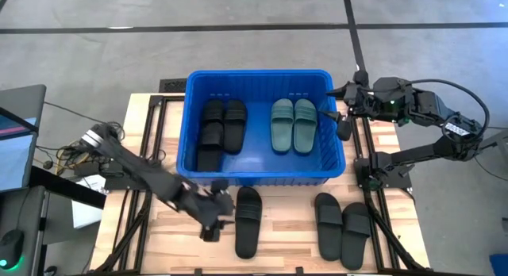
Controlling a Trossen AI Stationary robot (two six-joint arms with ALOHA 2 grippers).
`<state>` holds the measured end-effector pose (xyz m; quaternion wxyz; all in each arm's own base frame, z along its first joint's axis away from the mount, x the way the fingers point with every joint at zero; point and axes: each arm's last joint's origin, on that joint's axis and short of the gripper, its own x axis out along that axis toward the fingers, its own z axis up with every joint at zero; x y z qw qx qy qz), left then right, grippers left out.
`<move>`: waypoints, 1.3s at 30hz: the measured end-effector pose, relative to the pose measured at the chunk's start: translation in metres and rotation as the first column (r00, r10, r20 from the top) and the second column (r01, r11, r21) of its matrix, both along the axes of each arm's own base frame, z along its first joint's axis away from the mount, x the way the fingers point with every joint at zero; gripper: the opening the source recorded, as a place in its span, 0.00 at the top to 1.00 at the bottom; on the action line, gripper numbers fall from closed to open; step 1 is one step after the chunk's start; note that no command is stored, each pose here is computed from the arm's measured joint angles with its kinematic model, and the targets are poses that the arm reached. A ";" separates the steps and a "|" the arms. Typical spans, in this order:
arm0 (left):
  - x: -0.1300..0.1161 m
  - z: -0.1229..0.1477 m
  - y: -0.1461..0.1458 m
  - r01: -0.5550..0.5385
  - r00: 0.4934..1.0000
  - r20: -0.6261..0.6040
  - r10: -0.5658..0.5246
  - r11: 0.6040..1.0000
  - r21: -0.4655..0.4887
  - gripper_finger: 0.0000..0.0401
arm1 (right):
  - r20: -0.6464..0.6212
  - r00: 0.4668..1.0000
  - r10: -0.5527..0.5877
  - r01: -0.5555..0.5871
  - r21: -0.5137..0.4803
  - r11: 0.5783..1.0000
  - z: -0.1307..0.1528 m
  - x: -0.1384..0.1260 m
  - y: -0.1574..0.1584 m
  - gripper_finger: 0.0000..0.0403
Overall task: Pick and place slides into bin
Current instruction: Put the left black slide into the blue bin
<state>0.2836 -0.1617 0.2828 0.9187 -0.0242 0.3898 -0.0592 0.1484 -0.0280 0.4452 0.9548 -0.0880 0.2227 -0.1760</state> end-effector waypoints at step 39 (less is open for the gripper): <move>0.053 -0.103 -0.024 -0.017 0.993 -0.100 0.062 0.916 0.401 0.98 | -0.107 0.994 -0.025 0.040 0.146 0.988 -0.013 -0.007 0.002 0.38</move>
